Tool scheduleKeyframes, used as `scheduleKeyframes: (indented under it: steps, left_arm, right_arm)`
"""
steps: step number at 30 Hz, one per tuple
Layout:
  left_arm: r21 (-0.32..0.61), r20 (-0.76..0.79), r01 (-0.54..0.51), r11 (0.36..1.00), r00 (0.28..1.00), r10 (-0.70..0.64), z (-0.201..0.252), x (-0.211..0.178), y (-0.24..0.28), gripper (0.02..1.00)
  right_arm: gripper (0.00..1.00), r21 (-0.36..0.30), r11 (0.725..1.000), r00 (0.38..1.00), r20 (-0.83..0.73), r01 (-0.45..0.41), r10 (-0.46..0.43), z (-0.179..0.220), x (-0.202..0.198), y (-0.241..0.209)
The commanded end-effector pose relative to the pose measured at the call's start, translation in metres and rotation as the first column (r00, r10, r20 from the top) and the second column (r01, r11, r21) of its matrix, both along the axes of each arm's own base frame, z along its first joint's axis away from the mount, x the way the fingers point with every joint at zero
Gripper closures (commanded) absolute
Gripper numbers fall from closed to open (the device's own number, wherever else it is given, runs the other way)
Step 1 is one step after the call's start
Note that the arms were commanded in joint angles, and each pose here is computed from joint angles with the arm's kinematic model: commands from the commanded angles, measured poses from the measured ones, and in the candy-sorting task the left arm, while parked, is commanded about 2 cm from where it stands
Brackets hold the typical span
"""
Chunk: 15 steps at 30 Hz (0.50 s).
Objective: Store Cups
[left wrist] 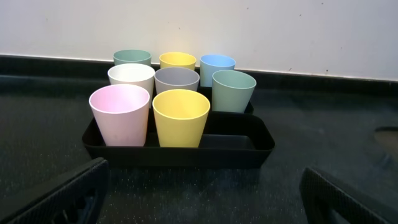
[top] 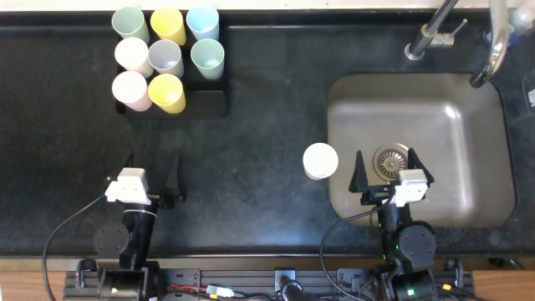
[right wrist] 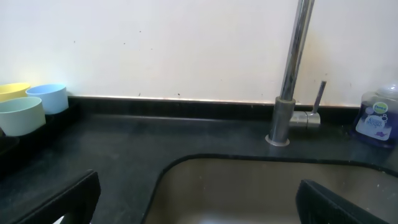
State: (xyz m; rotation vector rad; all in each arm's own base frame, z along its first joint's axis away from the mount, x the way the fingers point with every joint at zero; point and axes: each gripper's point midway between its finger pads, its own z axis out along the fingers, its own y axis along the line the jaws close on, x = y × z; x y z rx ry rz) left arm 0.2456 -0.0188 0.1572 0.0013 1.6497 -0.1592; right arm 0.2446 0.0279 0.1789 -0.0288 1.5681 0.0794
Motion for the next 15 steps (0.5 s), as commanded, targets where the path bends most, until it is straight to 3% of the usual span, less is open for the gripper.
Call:
scheduleKeyframes:
  steps: [1,15]
  left_arm:
    - [0.02,0.012,0.017,1.0,1.0,-0.017,0.0018,-0.0009,-0.0019,0.018]
    - [0.02,0.012,0.017,1.0,1.0,-0.017,0.0018,-0.0009,-0.0019,0.018]
  right_arm:
    - [0.005,-0.002,1.0,1.0,0.004,0.012,-0.012,-0.0025,0.0003,-0.0023]
    - [0.005,-0.003,1.0,1.0,0.004,0.016,-0.016,-0.0025,0.0004,-0.003]
